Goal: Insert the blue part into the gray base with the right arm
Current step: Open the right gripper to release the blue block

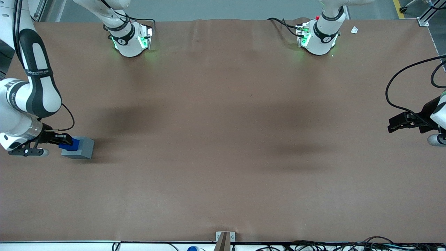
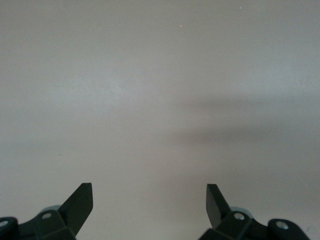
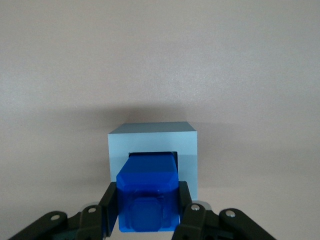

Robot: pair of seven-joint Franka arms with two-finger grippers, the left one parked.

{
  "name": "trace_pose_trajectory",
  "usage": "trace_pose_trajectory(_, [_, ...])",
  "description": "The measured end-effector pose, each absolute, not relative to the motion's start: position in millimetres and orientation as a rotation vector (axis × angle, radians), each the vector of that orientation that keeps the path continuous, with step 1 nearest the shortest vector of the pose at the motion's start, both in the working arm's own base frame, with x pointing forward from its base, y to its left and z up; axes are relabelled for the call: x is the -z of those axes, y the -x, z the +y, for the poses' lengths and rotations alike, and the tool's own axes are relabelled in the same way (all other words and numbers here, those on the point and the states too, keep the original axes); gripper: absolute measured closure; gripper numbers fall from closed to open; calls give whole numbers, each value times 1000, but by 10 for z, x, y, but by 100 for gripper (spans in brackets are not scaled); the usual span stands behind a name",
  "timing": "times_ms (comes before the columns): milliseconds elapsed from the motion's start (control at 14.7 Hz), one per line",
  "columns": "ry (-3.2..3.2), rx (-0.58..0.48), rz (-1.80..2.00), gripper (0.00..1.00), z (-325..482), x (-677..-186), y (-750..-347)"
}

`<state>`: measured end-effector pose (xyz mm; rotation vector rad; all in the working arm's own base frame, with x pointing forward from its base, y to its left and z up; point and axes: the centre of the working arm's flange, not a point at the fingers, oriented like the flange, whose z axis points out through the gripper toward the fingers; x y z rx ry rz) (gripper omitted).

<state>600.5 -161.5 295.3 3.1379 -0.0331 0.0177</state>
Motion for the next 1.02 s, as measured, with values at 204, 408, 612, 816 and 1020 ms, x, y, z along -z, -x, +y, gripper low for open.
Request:
trace_pose_trajectory(204, [-3138,-18,-33,49,-1615,-2952,-6006])
trace_pose_trajectory(408, [-3138,-18,-33,49,-1615,-2951,-6006])
trace_pose_trajectory(612, [-3138,-18,-33,34,-1613,-2950,-6008])
trace_pose_trajectory(816, [-3136,-37,-27,7,-1601,-3006,-6052])
trace_pose_trajectory(1020, [-3145,-12,1,0,-1509,-3167,-6150])
